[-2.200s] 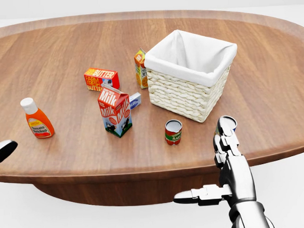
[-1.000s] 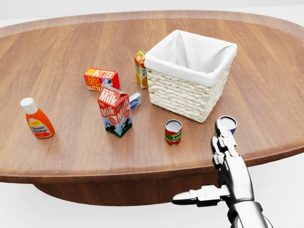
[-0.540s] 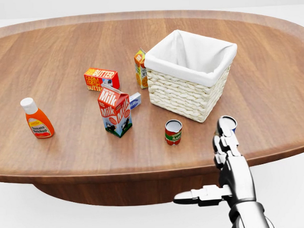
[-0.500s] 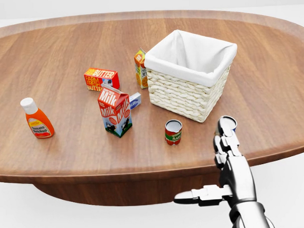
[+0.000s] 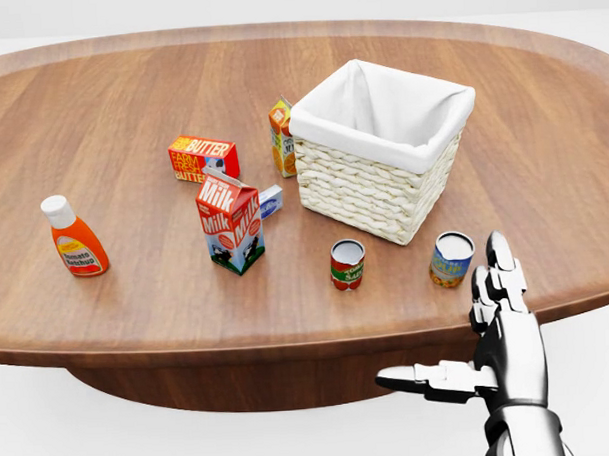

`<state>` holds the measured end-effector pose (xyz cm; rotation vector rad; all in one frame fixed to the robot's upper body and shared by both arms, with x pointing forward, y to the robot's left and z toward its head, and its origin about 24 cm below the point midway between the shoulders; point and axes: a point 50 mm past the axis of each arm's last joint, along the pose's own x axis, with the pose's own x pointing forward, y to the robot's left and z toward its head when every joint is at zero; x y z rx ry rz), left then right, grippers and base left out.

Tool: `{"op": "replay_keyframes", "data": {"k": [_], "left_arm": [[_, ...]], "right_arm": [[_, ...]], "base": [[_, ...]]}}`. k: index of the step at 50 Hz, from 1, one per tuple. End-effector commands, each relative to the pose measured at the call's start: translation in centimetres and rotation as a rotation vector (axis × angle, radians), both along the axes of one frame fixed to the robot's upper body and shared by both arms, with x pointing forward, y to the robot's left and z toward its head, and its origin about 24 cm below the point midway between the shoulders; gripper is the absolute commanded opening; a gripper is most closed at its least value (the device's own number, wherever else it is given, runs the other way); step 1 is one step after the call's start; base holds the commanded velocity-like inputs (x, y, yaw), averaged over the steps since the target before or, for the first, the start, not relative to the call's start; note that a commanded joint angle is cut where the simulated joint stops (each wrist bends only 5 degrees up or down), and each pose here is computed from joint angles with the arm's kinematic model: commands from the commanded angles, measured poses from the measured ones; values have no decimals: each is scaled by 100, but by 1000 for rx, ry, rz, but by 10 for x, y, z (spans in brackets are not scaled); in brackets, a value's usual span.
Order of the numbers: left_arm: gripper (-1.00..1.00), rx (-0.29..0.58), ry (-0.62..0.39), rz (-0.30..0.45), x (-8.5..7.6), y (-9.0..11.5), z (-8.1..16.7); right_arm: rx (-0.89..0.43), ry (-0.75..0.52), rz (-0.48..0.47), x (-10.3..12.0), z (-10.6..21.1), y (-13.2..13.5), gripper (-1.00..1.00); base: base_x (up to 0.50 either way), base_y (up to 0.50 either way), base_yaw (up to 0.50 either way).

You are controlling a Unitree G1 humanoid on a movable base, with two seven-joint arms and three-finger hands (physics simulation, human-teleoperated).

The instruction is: Pick up the alphabet soup, and put it in the basket.

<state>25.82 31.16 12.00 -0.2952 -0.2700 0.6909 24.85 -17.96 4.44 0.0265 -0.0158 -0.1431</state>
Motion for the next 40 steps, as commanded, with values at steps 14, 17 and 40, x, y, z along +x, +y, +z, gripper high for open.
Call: {"op": "replay_keyframes", "data": {"k": [14, 17, 40], "left_arm": [[100, 4, -2, -10, 0, -1, -1], [100, 3, -1, -10, -1, -1, 0], [100, 5, 1, -10, -1, -1, 0]], "right_arm": [[27, -12, -64, -4, 2, -9, 100], [28, -12, -63, -4, 2, -9, 100], [45, -13, -53, -3, 1, -9, 100]], "base": [[0, 0, 0], [0, 0, 0], [0, -5, 0]]}}
